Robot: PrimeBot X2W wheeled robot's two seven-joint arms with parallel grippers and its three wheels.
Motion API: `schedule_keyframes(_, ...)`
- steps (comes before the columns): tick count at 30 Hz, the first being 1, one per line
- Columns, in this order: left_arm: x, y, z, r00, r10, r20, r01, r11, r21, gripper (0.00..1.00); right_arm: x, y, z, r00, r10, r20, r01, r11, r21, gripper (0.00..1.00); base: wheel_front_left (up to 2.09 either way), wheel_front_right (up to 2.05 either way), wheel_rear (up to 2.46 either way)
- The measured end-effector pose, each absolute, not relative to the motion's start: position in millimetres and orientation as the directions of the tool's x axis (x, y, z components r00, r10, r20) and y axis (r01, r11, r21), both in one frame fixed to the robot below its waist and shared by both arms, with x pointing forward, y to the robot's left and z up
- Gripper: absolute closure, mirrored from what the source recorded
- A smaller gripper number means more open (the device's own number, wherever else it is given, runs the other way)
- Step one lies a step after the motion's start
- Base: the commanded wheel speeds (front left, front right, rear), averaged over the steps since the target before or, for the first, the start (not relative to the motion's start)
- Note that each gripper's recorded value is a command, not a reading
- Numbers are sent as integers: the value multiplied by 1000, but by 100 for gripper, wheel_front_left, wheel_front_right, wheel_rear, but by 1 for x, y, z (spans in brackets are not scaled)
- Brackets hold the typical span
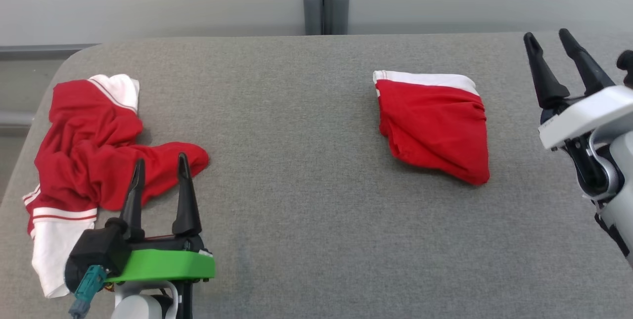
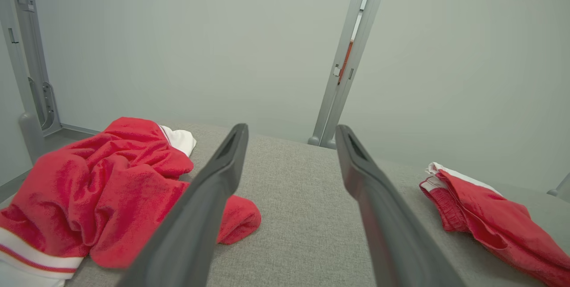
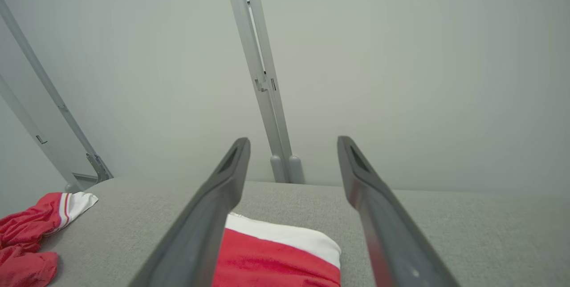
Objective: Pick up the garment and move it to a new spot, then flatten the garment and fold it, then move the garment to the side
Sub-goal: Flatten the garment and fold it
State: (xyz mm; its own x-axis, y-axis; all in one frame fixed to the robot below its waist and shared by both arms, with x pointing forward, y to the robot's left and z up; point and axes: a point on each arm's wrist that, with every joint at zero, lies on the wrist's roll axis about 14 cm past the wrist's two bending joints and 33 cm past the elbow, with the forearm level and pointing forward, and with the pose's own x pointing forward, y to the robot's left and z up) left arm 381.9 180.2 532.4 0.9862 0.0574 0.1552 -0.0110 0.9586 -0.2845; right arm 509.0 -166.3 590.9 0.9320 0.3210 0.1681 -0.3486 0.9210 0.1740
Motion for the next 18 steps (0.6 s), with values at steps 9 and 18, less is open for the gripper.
schedule_keyframes(9,384,167,547,978,-8,208,49,979,-196,0,443,-203,569,961,178,210,-206,971,118,0,0,0,0)
schedule_keyframes(18,363,165,533,985,-34,168,59,988,-142,0,390,-203,536,982,105,157,-126,984,128,0,0,0,0)
